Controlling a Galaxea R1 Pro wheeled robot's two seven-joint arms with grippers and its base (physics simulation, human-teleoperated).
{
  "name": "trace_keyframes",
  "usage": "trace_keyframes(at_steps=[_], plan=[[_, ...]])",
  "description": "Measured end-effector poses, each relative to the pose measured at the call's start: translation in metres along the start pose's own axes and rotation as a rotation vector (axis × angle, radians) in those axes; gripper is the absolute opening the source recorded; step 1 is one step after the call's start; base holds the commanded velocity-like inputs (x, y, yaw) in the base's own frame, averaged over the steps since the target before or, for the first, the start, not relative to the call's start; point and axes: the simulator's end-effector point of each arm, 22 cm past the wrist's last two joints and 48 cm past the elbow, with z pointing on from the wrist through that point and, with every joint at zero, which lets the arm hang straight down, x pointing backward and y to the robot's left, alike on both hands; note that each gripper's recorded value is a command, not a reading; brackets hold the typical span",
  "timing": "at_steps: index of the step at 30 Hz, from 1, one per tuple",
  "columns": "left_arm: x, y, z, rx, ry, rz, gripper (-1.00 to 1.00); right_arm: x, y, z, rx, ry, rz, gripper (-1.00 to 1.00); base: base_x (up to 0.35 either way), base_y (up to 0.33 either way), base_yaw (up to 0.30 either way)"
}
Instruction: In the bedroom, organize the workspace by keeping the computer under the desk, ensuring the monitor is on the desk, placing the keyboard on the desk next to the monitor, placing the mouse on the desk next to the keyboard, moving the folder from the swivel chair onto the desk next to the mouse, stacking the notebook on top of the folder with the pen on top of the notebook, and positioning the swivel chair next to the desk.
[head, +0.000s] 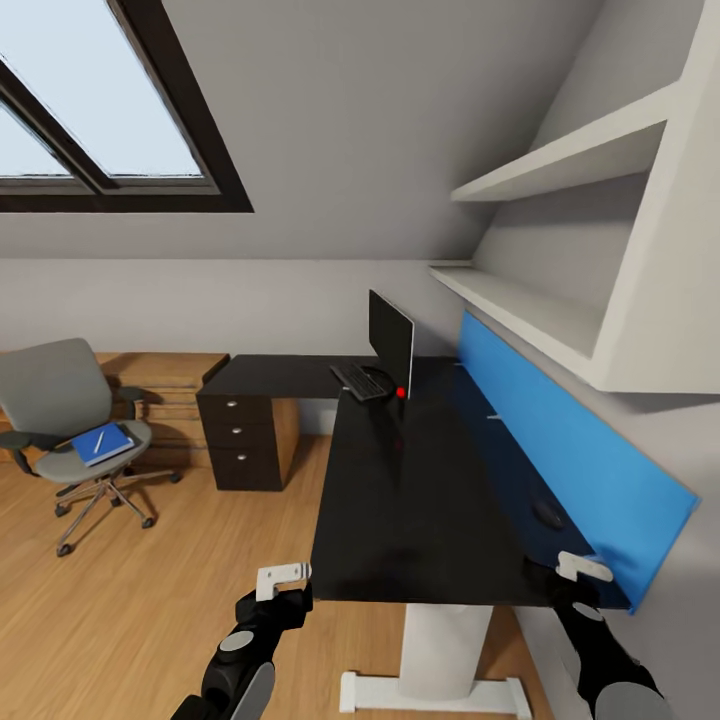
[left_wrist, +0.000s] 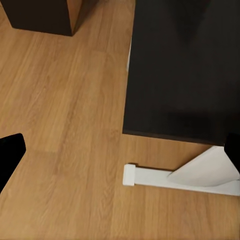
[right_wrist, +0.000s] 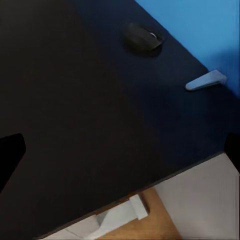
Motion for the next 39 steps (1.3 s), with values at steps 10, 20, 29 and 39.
trace_keyframes(at_steps=[10, 20, 29, 39], plan=[[0.000, -0.002, 0.000, 0.001, 0.000, 0.002, 1.00, -0.001, -0.013, 0.016, 0.024, 0.007, 0.000, 1.00, 0.186, 0.000, 0.000], [0.002, -0.008, -0.002, 0.013, 0.001, 0.016, 1.00, 0.007, -0.013, 0.015, 0.022, 0.015, -0.006, 1.00, 0.223, -0.003, 0.000], [0.002, -0.009, -0.002, 0.015, 0.000, 0.018, 1.00, 0.019, -0.048, 0.021, 0.075, 0.177, -0.026, 1.00, 0.215, -0.112, 0.000], [-0.003, -0.013, -0.004, 0.027, -0.009, 0.011, 1.00, 0.015, -0.056, 0.022, 0.085, 0.175, -0.027, 1.00, 0.053, -0.038, 0.000]])
